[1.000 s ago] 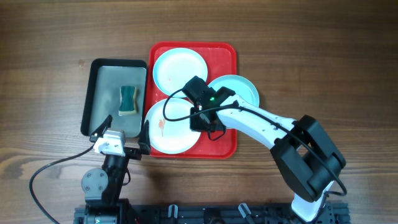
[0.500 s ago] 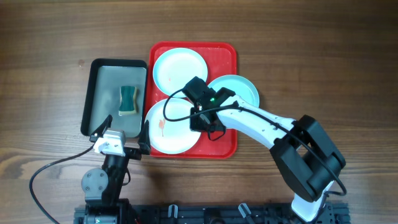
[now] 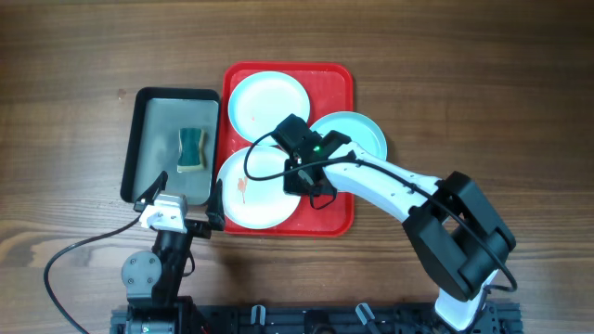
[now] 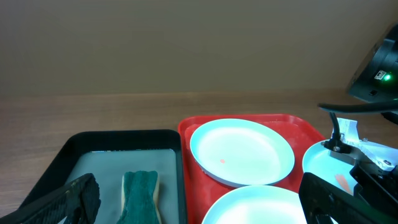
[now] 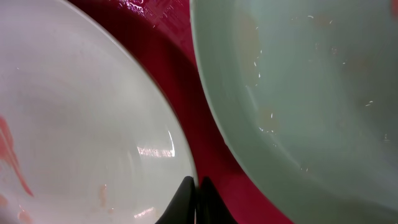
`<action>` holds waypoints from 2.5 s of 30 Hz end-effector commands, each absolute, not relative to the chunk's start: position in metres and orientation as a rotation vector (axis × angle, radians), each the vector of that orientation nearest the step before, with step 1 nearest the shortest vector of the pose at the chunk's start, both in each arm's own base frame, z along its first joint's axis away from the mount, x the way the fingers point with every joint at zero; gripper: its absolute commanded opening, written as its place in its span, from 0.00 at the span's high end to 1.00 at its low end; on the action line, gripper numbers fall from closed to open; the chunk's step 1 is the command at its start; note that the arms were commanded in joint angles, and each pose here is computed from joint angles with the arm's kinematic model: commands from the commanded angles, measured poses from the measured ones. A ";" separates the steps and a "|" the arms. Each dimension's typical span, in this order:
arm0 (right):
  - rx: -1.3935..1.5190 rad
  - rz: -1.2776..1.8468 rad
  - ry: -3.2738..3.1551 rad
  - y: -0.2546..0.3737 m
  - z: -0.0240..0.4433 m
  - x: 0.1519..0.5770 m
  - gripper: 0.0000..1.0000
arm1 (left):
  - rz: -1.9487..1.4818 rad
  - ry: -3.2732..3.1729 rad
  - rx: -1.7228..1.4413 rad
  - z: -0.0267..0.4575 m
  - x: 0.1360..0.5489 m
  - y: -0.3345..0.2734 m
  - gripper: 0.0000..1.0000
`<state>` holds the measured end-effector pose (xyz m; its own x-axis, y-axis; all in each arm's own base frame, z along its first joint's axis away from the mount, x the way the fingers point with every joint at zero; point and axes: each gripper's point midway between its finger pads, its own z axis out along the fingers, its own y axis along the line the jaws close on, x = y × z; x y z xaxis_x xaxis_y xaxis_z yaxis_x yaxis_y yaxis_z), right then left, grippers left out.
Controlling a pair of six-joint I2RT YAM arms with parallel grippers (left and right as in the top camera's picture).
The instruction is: Clean dirty plates on tray and stack at the side
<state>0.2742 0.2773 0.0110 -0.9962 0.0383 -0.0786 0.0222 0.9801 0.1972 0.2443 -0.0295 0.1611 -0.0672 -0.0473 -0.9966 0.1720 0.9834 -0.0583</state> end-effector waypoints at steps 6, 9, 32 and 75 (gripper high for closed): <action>0.077 0.232 3.043 0.270 0.002 0.274 0.96 | -0.193 1.632 0.099 0.160 0.244 -0.031 0.00; 0.077 0.231 3.043 0.270 0.002 0.274 0.96 | -0.193 1.632 0.099 0.160 0.244 -0.031 0.00; 0.076 0.230 3.044 0.270 0.002 0.274 0.96 | -0.186 1.620 0.106 0.163 0.244 -0.031 0.00; 0.077 0.232 3.043 0.270 0.002 0.274 0.96 | -0.249 1.630 -0.061 0.239 0.229 -0.021 0.00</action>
